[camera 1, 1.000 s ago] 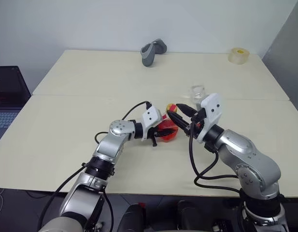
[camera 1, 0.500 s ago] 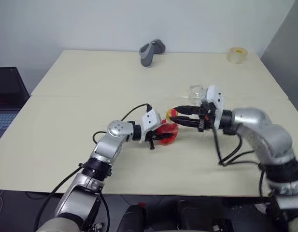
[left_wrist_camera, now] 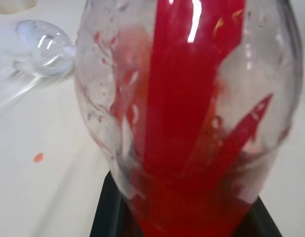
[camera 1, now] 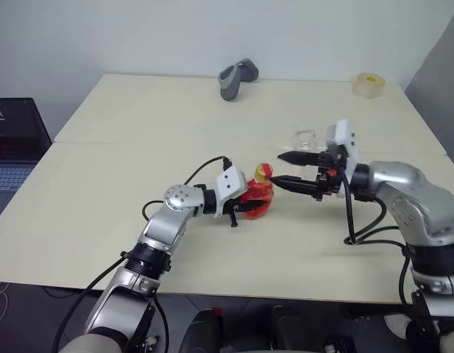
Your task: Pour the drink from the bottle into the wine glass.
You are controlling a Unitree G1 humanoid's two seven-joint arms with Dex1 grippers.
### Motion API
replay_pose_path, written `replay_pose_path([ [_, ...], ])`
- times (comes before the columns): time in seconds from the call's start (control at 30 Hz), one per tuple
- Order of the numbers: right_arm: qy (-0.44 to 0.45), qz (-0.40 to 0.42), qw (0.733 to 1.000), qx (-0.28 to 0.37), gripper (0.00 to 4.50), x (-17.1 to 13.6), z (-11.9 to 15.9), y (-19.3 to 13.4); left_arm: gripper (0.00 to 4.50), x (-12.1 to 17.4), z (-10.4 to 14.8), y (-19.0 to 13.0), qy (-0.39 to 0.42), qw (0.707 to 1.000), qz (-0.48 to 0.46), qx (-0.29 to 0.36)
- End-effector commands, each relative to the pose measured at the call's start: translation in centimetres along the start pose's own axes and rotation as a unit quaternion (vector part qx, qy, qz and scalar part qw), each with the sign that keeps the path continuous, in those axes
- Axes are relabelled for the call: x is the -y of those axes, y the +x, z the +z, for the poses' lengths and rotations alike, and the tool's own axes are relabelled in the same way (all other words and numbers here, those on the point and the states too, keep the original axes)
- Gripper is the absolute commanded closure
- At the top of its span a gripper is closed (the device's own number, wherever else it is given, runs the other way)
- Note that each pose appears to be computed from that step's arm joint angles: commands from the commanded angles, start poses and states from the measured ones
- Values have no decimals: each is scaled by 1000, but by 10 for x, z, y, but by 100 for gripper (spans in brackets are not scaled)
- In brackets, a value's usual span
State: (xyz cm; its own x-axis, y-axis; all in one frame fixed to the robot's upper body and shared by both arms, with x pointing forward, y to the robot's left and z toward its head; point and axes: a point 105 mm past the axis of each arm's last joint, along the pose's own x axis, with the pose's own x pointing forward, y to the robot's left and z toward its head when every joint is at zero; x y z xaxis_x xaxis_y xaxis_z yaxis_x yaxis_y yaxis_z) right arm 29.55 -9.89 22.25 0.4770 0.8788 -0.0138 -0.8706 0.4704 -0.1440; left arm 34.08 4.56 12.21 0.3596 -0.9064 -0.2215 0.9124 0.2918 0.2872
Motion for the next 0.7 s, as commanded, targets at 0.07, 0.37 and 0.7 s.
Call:
replay_pose_path([
  [0.07, -44, -59, 996, 44, 15, -27, 16, 8, 371, -12, 19, -1, 6, 999, 34, 38],
  [0.37, -62, -174, 980, 68, 15, -11, 9, 40, 371, -9, 20, 8, 9, 999, 24, 39],
  [0.7, -62, -236, 970, 23, 15, 22, -7, 7, 371, -9, 17, 6, 8, 999, 22, 36],
])
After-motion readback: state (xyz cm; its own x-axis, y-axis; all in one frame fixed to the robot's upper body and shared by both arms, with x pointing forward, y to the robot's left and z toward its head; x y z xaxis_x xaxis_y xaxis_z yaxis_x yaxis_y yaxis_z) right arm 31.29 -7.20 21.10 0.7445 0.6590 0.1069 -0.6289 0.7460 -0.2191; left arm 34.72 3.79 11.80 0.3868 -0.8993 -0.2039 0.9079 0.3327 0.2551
